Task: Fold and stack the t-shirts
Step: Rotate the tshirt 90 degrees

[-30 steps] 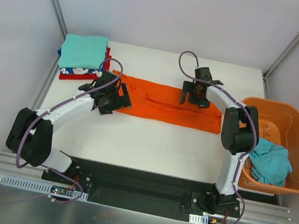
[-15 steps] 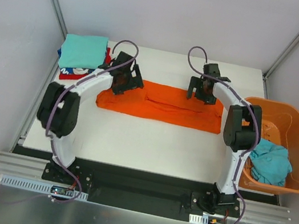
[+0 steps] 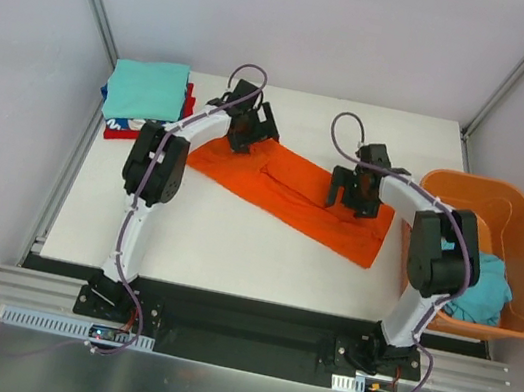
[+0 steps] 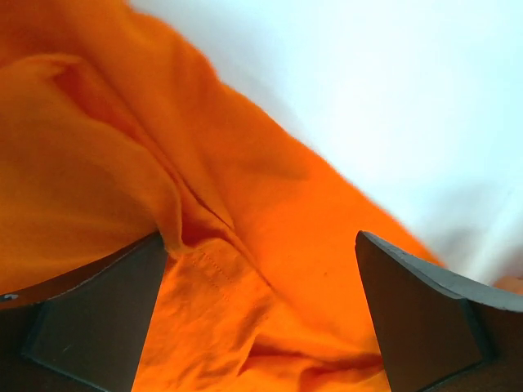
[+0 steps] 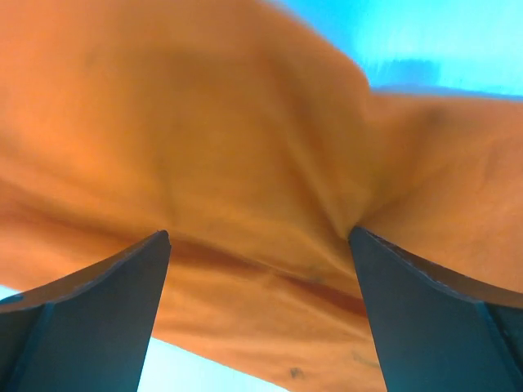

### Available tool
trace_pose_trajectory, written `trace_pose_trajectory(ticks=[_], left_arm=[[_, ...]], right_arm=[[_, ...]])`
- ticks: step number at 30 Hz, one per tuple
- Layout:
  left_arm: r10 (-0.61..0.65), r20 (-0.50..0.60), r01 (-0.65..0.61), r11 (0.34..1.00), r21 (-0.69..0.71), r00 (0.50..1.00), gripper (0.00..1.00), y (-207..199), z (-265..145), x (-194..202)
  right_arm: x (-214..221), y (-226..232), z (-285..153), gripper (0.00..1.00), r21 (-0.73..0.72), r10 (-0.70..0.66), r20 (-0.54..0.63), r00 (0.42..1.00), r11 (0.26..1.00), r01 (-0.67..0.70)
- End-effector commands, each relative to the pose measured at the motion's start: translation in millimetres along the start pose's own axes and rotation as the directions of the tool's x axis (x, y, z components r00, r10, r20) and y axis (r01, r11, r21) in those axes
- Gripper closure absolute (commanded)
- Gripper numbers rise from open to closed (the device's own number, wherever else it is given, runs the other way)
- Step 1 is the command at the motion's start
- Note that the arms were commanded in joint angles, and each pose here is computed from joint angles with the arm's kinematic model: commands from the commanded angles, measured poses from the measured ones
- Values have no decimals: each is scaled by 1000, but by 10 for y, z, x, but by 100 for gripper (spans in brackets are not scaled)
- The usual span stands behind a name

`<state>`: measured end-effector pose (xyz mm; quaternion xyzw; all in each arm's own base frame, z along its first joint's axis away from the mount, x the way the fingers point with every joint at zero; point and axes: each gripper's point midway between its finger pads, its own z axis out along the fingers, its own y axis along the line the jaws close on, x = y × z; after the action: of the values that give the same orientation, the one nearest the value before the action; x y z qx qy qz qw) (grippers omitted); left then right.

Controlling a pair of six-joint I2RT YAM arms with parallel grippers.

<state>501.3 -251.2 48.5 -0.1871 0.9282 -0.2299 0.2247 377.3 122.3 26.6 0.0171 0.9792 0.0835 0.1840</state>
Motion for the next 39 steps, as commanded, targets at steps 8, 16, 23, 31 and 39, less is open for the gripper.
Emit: trace_pose_trajectory(ticks=[8, 16, 23, 31, 39], left_arm=[[-92, -138, 120, 969, 215, 986, 1, -833, 707, 138], [-223, -80, 237, 923, 302, 971, 1, -1036, 1078, -15], [-209, -3, 198, 921, 334, 978, 1, -1121, 1046, -165], [-44, 162, -46, 855, 516, 986, 1, -1963, -228, -614], [278, 264, -384, 665, 640, 924, 1, -2184, -2334, 104]], right_arm=[[2127, 1144, -335, 3, -293, -177, -229, 957, 950, 105], [2497, 1611, -802, 3, -346, -391, -137, 910, 880, 326], [2380, 1572, -998, 3, -319, -401, -67, 914, 876, 361], [1642, 1418, -1729, 3, -218, -302, 279, 911, 904, 367], [1404, 550, -1951, 3, 33, -128, 395, 910, 992, 125]])
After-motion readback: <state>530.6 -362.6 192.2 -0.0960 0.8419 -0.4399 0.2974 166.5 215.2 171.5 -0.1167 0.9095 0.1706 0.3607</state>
